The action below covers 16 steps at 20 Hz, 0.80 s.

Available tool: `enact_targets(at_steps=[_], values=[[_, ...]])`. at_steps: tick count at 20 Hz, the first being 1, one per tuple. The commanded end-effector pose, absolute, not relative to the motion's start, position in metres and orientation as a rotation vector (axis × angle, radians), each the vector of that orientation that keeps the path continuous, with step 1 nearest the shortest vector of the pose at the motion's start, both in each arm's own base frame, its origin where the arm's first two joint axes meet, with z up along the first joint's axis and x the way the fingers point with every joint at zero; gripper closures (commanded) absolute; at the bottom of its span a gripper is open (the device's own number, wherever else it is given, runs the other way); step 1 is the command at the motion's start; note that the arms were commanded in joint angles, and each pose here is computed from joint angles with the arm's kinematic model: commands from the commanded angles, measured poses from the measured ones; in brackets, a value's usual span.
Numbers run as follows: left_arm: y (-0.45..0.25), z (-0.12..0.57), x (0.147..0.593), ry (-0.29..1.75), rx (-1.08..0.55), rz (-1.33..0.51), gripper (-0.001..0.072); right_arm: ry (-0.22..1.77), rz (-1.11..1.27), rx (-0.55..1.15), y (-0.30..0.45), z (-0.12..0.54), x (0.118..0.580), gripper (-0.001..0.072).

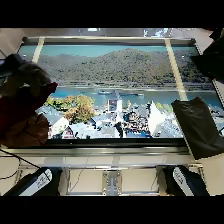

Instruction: Fold the shirts.

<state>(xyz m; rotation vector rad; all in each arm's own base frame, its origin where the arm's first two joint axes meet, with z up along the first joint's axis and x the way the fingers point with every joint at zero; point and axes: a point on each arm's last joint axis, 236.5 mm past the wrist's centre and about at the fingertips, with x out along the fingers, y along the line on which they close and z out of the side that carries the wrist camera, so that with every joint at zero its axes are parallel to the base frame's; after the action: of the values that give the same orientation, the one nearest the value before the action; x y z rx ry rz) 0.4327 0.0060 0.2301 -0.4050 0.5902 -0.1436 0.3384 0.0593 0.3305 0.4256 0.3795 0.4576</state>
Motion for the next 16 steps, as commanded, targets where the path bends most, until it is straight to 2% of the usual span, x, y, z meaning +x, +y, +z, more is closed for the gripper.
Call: enact_targets(at_steps=[1, 5, 7, 8, 9, 10, 12, 14, 15, 16], values=[[-0.122, 0.250, 0.385, 0.653, -0.348, -0.494, 0.0697, 0.313, 0.475, 0.320, 0.067, 0.373, 0.321, 0.0309], [-0.252, 0.212, 0.346, 0.800, -0.254, -0.795, 0.0697, 0.303, 0.420, 0.188, 0.059, 0.391, 0.307, 0.0309], [-0.302, 0.187, 0.342, 0.836, -0.234, -0.868, 0.0695, 0.320, 0.371, 0.151, 0.049, 0.386, 0.309, 0.0309], [-0.323, 0.176, 0.348, 0.828, -0.239, -0.878, 0.0663, 0.332, 0.344, 0.135, 0.042, 0.381, 0.310, 0.0309], [-0.339, 0.168, 0.356, 0.808, -0.253, -0.876, 0.0520, 0.345, 0.313, 0.117, 0.035, 0.377, 0.312, 0.0308], [-0.355, 0.163, 0.365, 0.789, -0.298, -0.873, 0.0348, 0.357, 0.283, 0.099, 0.028, 0.373, 0.313, 0.0309], [-0.379, 0.161, 0.373, 0.769, -0.402, -0.906, 0.0353, 0.381, 0.222, 0.062, 0.013, 0.366, 0.315, 0.0309], [-0.396, 0.161, 0.369, 0.749, -0.427, -0.998, 0.0348, 0.403, 0.168, 0.030, -0.001, 0.359, 0.316, 0.0308], [-0.397, 0.161, 0.373, 0.721, -0.405, -1.011, 0.0309, 0.419, 0.154, 0.021, -0.006, 0.355, 0.316, 0.0308], [-0.388, 0.162, 0.385, 0.669, -0.355, -0.990, 0.0109, 0.441, 0.155, 0.022, -0.007, 0.350, 0.317, 0.0307]])
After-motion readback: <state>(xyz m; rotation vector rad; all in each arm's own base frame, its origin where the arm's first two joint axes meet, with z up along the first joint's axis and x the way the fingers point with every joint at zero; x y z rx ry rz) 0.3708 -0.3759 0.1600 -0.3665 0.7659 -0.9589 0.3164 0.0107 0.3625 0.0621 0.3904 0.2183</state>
